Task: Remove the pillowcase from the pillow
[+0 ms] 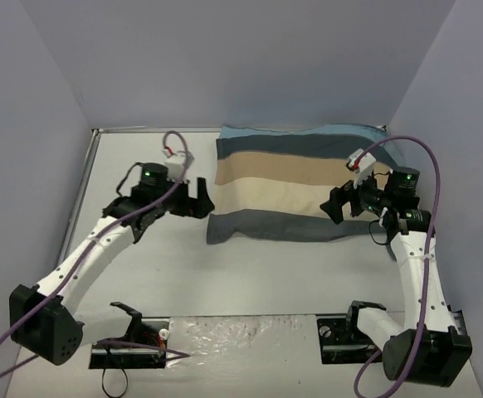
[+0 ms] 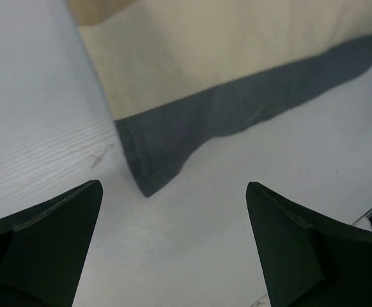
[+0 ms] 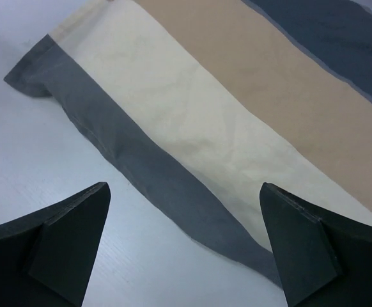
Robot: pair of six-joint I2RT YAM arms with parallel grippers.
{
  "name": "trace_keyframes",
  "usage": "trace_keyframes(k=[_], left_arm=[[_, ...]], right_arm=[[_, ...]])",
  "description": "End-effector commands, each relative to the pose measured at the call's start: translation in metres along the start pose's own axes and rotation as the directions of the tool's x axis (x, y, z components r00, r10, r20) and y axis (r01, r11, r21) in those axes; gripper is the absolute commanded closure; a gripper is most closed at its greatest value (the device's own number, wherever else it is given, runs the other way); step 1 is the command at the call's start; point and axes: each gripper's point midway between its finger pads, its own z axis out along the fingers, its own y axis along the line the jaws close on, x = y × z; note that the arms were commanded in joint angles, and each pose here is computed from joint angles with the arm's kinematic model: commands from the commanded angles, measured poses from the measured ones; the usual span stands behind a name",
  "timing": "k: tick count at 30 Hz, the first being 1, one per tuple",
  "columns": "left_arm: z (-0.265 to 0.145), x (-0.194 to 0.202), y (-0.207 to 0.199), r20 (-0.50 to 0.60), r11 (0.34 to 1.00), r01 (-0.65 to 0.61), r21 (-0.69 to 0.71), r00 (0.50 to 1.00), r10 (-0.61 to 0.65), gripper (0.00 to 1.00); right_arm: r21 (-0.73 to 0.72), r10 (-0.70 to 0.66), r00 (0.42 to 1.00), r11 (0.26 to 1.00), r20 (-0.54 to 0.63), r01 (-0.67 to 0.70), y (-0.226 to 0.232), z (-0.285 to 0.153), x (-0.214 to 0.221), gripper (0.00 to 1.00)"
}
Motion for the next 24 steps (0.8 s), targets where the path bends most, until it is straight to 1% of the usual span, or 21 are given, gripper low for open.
trace_keyframes(k=[1,2,3,4,5,6,7,8,9,10,11,12,13,14,16,17,18,19,23,24], left_arm=[[-0.005,0.024,-0.058,-0.078,0.931,-0.365,0.030,0.927,0.366,0.05],[-0.003,0.017,-0.054,-0.045,0.880,-0.470,-0.072,0.883,0.468,0.06],[0.002,0.033,-0.055,-0.066,0.783,-0.618,-0.069,0.786,0.614,0.05],[0.005,0.036,-0.086,0.019,0.711,-0.702,-0.031,0.711,0.703,0.05],[0.006,0.039,-0.092,0.055,0.642,-0.766,-0.040,0.640,0.767,0.05],[0.012,0.050,-0.105,0.114,0.492,-0.870,-0.023,0.487,0.866,0.05],[0.016,0.055,-0.110,0.138,0.426,-0.905,-0.019,0.419,0.897,0.05],[0.022,0.056,-0.112,0.151,0.335,-0.942,-0.031,0.327,0.933,0.05],[0.029,0.054,-0.113,0.163,0.311,-0.949,-0.057,0.299,0.940,0.05],[0.042,0.049,-0.117,0.176,0.295,-0.951,-0.092,0.276,0.945,0.02],[0.049,0.044,-0.116,0.167,0.222,-0.967,-0.128,0.199,0.966,0.00],[0.057,0.042,-0.112,0.144,0.191,-0.968,-0.161,0.169,0.975,0.00],[0.073,0.042,-0.115,0.153,0.180,-0.965,-0.189,0.152,0.976,0.10],[0.080,0.039,-0.116,0.148,0.154,-0.967,-0.205,0.125,0.981,0.14],[0.106,0.036,-0.118,0.129,0.137,-0.965,-0.223,0.110,0.986,0.21],[0.113,0.033,-0.117,0.111,0.115,-0.966,-0.233,0.091,0.990,0.26],[0.121,0.033,-0.117,0.100,0.104,-0.966,-0.235,0.082,0.992,0.28],[0.133,0.036,-0.118,0.091,0.095,-0.970,-0.222,0.076,0.993,0.29],[0.158,0.038,-0.109,0.076,0.114,-0.973,-0.199,0.100,0.992,0.32],[0.162,0.034,-0.104,0.072,0.131,-0.969,-0.211,0.118,0.990,0.38]], right_arm=[[-0.051,-0.158,0.987,0.986,-0.018,0.157,0.007,-0.007,0.008,0.00],[-0.060,-0.161,0.987,0.985,-0.025,0.159,0.007,-0.005,0.012,0.00],[-0.094,-0.173,0.985,0.981,-0.018,0.171,0.010,-0.002,0.017,0.01],[-0.110,-0.182,0.983,0.977,-0.005,0.181,0.012,-0.002,0.017,0.02],[-0.125,-0.196,0.980,0.973,0.011,0.196,0.015,-0.002,0.016,0.03],[-0.144,-0.234,0.971,0.961,0.040,0.237,0.021,-0.005,0.013,0.04],[-0.147,-0.256,0.965,0.954,0.057,0.262,0.024,-0.007,0.011,0.04],[-0.147,-0.281,0.956,0.946,0.078,0.290,0.028,-0.010,0.009,0.05],[-0.155,-0.305,0.948,0.936,0.093,0.316,0.031,-0.011,0.009,0.05],[-0.160,-0.306,0.947,0.935,0.093,0.318,0.033,-0.011,0.012,0.05],[-0.152,-0.317,0.943,0.932,0.100,0.329,0.033,-0.013,0.010,0.04],[-0.150,-0.317,0.943,0.932,0.098,0.329,0.033,-0.013,0.011,0.04],[-0.144,-0.317,0.943,0.933,0.100,0.329,0.032,-0.014,0.009,0.04],[-0.139,-0.312,0.945,0.936,0.098,0.324,0.031,-0.015,0.009,0.04],[-0.132,-0.306,0.947,0.939,0.095,0.316,0.030,-0.016,0.009,0.04],[-0.126,-0.307,0.947,0.940,0.098,0.318,0.029,-0.017,0.008,0.04],[-0.117,-0.304,0.948,0.942,0.098,0.314,0.027,-0.019,0.008,0.04],[-0.110,-0.301,0.949,0.944,0.098,0.311,0.026,-0.020,0.008,0.04],[-0.083,-0.297,0.949,0.948,0.106,0.306,0.022,-0.026,0.005,0.04],[-0.077,-0.296,0.949,0.949,0.109,0.305,0.021,-0.028,0.004,0.04]])
